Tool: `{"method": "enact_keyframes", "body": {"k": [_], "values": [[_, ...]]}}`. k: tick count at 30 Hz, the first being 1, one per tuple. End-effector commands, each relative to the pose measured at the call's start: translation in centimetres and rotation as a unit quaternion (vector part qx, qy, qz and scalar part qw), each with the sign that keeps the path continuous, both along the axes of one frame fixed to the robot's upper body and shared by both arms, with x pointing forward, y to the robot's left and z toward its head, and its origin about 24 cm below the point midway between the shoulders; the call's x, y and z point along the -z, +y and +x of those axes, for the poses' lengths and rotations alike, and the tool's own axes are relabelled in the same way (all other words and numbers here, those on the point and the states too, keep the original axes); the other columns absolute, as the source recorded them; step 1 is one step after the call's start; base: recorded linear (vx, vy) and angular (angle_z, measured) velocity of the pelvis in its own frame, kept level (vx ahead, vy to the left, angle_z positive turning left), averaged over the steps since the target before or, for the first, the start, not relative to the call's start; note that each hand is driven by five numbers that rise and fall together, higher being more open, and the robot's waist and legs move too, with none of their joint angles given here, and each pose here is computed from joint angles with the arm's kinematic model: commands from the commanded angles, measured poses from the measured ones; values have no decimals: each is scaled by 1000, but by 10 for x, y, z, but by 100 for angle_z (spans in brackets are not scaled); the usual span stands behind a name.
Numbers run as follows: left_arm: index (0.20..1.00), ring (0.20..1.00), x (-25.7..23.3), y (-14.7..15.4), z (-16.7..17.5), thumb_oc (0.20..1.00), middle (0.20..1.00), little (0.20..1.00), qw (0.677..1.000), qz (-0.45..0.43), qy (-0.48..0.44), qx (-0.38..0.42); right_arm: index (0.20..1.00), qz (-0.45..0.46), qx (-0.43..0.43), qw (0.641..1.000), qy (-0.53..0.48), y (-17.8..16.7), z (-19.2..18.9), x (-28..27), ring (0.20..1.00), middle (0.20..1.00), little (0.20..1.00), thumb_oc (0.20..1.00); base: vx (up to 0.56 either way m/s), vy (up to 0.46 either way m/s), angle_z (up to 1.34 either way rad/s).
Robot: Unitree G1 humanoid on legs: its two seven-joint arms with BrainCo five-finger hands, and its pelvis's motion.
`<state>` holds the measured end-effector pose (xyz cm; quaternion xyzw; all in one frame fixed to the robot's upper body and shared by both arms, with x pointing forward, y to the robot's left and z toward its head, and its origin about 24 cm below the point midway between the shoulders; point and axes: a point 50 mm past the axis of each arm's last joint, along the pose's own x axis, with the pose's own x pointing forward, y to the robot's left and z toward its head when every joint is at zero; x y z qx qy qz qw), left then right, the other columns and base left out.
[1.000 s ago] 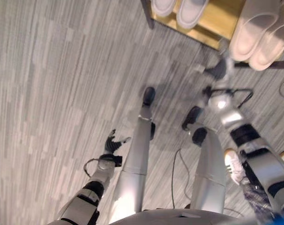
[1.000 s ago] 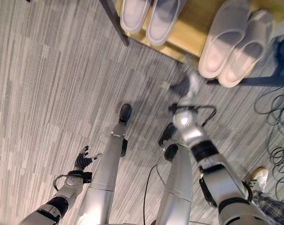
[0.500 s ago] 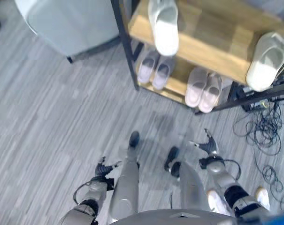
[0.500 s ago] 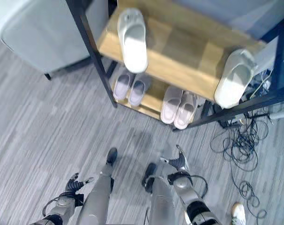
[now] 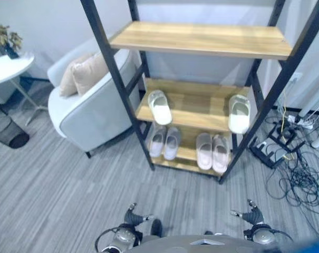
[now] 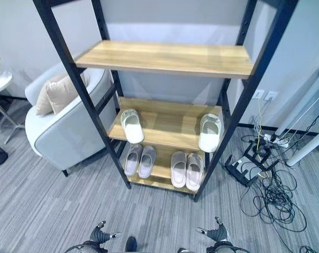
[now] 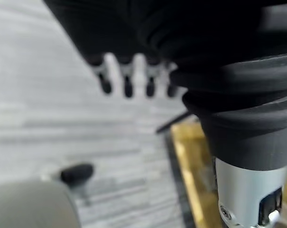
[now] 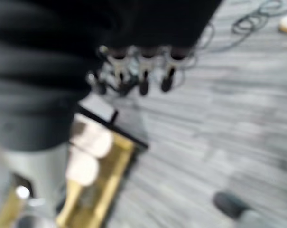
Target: Arrange the slippers neatly on the shoe rack.
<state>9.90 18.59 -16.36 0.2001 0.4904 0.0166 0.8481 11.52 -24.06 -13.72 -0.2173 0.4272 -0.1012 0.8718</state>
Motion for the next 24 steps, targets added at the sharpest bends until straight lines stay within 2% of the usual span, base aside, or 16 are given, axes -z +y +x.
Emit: {"method": "enact_keyframes", "body": {"k": [1, 15, 16, 18, 24], "values": [[1000, 1000, -6, 19, 15, 1000, 1000, 1000, 999, 26, -11, 17, 1000, 41, 1, 997, -66, 17, 34, -11, 1000, 1000, 1000, 1000, 147, -44, -38], [1000, 1000, -6, 3, 19, 1000, 1000, 1000, 999, 0, -20, 35, 1000, 69, 23, 996, -56, 21, 25, -6, 1000, 1000, 1000, 1000, 30, -23, -11], [1000, 1000, -30, -36, 77, 1000, 1000, 1000, 988, -70, -123, 69, 1000, 174, 146, 974, -18, 22, 5, 11, 1000, 1000, 1000, 1000, 0, 0, 0], [1000, 1000, -39, -36, 87, 1000, 1000, 1000, 982, -72, -150, 86, 1000, 174, 166, 970, -18, 19, 3, 12, 1000, 1000, 1000, 1000, 3, 17, 3], [1000, 1000, -36, -40, 86, 1000, 1000, 1000, 982, -55, -138, 118, 1000, 166, 161, 973, -16, 16, 6, 11, 1000, 1000, 1000, 1000, 34, 26, -4]]}}
